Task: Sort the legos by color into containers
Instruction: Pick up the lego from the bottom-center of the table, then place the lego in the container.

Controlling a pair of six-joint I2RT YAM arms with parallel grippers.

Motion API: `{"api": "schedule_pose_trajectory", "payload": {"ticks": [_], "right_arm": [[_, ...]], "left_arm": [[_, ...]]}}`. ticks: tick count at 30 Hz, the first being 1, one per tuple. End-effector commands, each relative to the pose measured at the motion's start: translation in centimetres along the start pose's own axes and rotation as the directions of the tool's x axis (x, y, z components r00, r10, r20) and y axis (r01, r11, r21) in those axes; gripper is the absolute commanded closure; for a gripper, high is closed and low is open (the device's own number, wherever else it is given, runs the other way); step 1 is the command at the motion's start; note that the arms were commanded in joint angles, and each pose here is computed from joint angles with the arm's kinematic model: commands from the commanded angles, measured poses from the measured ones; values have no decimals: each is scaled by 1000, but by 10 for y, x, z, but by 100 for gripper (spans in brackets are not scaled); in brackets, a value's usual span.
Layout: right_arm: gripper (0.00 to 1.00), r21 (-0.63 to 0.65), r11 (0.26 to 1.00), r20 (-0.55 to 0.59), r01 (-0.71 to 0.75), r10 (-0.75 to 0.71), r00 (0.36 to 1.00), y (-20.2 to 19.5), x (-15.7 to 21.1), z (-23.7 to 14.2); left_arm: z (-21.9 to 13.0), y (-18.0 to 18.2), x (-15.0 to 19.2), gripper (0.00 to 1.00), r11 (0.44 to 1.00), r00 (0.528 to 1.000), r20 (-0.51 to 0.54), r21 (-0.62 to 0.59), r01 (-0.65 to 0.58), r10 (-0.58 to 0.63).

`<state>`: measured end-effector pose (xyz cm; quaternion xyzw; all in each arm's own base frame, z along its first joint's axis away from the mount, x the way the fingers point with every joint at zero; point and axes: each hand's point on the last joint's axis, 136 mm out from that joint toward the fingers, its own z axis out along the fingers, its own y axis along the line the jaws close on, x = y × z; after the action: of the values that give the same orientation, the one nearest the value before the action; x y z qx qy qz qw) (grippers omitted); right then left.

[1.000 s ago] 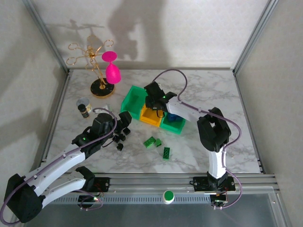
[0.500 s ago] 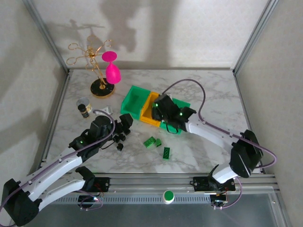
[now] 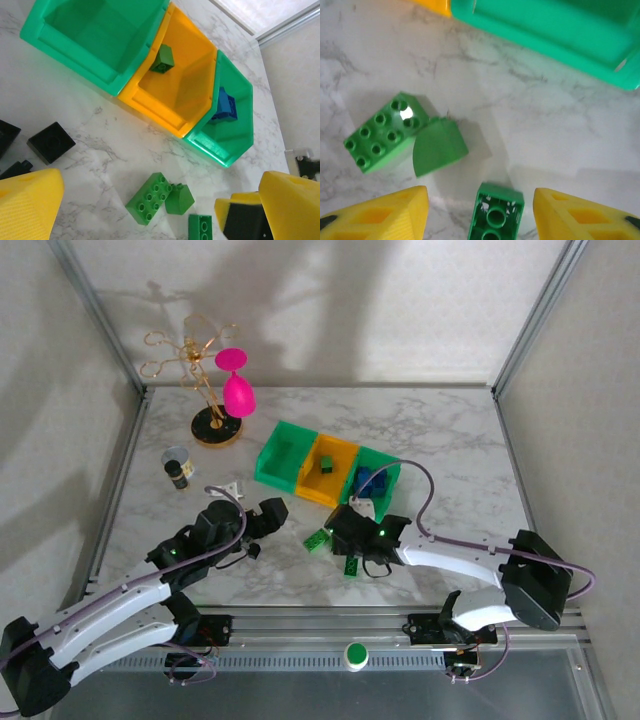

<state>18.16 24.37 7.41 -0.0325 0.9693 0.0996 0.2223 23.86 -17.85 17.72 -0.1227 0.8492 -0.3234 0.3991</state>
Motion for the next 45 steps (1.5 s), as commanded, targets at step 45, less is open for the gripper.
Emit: {"api": "schedule_pose_trajectory", "payload": {"ticks": [45], "right_arm": [[64,-31,998,143,48,-43,989,39,-75,-26]], "left_arm": [[-5,-11,-32,0,996,993,91,-62,-65,70]]}}
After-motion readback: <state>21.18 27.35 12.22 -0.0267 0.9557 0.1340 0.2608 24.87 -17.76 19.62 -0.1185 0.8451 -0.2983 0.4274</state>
